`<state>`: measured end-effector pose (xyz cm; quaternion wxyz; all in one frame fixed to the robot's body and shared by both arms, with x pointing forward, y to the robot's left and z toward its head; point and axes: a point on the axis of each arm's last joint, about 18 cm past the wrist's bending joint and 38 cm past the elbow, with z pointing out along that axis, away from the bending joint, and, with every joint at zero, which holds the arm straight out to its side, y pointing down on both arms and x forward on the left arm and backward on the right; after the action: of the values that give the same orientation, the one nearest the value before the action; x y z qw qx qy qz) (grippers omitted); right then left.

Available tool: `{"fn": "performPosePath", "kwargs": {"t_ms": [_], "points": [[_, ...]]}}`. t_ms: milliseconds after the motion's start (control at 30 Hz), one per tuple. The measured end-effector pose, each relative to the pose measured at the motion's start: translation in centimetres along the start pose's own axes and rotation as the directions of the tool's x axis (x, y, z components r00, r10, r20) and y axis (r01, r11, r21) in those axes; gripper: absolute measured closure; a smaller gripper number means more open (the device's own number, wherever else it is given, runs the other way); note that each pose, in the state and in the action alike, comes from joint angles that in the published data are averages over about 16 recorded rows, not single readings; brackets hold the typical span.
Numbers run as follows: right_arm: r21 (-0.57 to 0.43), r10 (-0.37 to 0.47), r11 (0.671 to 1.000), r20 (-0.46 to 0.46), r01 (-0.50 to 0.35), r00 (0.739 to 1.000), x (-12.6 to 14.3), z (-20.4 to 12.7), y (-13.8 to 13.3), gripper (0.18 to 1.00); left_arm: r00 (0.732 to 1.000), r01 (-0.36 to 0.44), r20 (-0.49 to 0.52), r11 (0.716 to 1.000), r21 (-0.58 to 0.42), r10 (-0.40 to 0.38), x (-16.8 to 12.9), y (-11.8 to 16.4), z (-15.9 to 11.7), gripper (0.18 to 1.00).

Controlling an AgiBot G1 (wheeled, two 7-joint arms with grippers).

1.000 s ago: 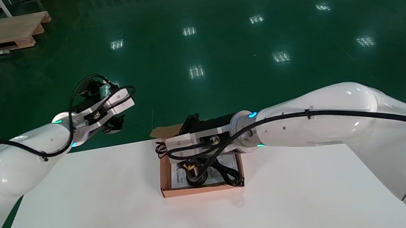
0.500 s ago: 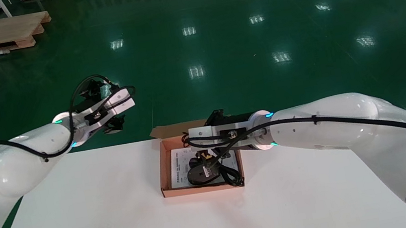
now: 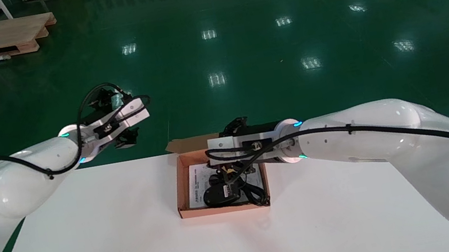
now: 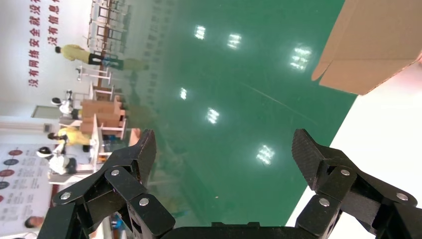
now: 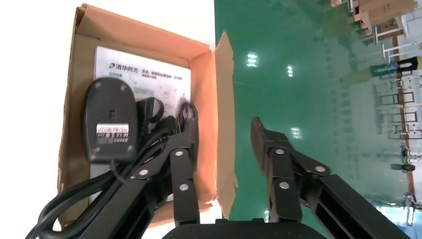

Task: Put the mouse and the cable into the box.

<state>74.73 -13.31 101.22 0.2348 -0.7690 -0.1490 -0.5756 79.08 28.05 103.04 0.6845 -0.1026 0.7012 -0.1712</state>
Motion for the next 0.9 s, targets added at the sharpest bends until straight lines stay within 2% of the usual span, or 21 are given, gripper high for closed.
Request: {"fn": "performPosePath", "kwargs": {"t_ms": [167,333,633,900], "points": [[0.042,0.086,0.995,0.021,-0.087,0.996,-1.0,-0.8,0.6,0.726,0.991,0.106,-0.082,0.994,0.022,-0.104,2.0,0.8,-0.5,0.183],[0.1,0.202,0.973,0.056,-0.206,0.978,-2.4,-2.2,1.3,0.612,0.957,0.237,-0.185,0.97,0.05,-0.225,4.1,1.6,-1.6,0.183],[0.206,0.381,0.893,0.128,-0.4,0.916,-4.5,-5.8,2.4,0.409,0.848,0.449,-0.363,0.888,0.103,-0.387,6.7,2.0,-4.6,0.183],[0.292,0.488,0.798,0.198,-0.527,0.85,-5.7,-9.7,3.0,0.269,0.736,0.591,-0.505,0.791,0.157,-0.45,7.4,1.8,-8.3,0.183]]}}
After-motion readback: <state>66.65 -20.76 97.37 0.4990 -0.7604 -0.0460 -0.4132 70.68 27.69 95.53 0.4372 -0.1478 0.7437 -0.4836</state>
